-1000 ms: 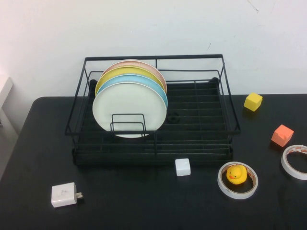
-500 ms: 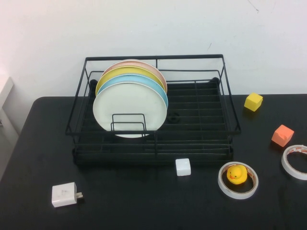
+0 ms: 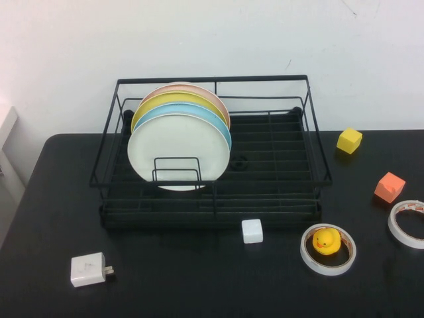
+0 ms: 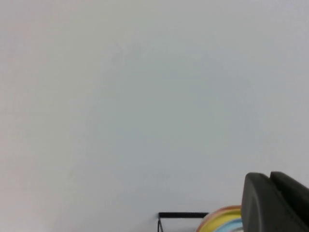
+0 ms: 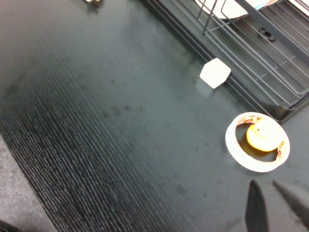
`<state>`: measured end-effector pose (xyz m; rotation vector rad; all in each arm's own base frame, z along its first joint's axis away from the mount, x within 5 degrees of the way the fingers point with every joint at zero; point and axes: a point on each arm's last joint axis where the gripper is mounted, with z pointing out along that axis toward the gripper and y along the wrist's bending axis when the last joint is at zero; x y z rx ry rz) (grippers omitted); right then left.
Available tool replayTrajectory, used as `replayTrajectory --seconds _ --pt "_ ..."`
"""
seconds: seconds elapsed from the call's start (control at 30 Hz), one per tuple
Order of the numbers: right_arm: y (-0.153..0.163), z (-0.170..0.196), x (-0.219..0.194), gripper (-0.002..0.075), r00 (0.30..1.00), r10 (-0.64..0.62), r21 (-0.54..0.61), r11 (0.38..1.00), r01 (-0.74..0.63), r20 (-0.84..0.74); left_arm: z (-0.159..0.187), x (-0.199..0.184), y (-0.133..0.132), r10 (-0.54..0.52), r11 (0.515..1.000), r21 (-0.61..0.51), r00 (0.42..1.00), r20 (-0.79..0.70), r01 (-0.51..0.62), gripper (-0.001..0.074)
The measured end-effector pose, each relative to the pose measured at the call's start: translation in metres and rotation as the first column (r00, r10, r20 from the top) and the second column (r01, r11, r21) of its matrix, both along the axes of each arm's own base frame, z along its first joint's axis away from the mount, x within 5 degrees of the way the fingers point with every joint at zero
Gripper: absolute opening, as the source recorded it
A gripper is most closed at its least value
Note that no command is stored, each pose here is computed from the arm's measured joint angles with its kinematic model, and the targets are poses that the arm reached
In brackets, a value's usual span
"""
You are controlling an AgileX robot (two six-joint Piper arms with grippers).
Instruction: Place plate on rack
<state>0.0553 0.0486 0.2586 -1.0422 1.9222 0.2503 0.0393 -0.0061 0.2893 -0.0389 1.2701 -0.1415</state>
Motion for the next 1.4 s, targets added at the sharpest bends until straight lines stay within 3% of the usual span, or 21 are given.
replayTrajectory --seconds 0.1,0.2,0.63,0.87,1.1,1.4 --pt "0.0 0.0 0.0 -0.0002 1.0 0.0 0.002 1.0 0.0 -0.001 -0.005 -0.003 -0.007 -0.054 0.997 0.061 0.998 -0.019 0.055 -0.0001" --pt "0.0 0.0 0.0 -0.0002 1.0 0.0 0.002 1.0 0.0 -0.001 -0.015 -0.002 -0.009 -0.095 0.995 0.018 0.988 -0.122 0.098 -0.0001" --pt "0.0 -0.001 -0.001 -0.0002 1.0 0.003 0.001 1.0 -0.003 -0.01 -0.079 0.013 0.0 -0.037 0.996 -0.087 0.929 -0.369 0.005 -0.0001" --pt "0.0 -0.002 -0.002 -0.0002 1.0 0.007 -0.006 1.0 -0.008 -0.027 -0.103 0.015 -0.005 -0.166 0.975 -0.206 0.887 -0.432 0.082 -0.0001" --pt "0.0 -0.002 -0.002 -0.0002 1.0 0.008 -0.007 1.0 -0.008 -0.028 -0.112 0.013 -0.005 -0.148 0.984 -0.165 0.841 -0.521 0.071 -0.0001" --pt "0.0 -0.002 -0.002 -0.0002 1.0 0.008 -0.007 1.0 -0.008 -0.028 -0.112 0.013 -0.005 -0.124 0.991 -0.11 0.838 -0.531 0.078 -0.0001"
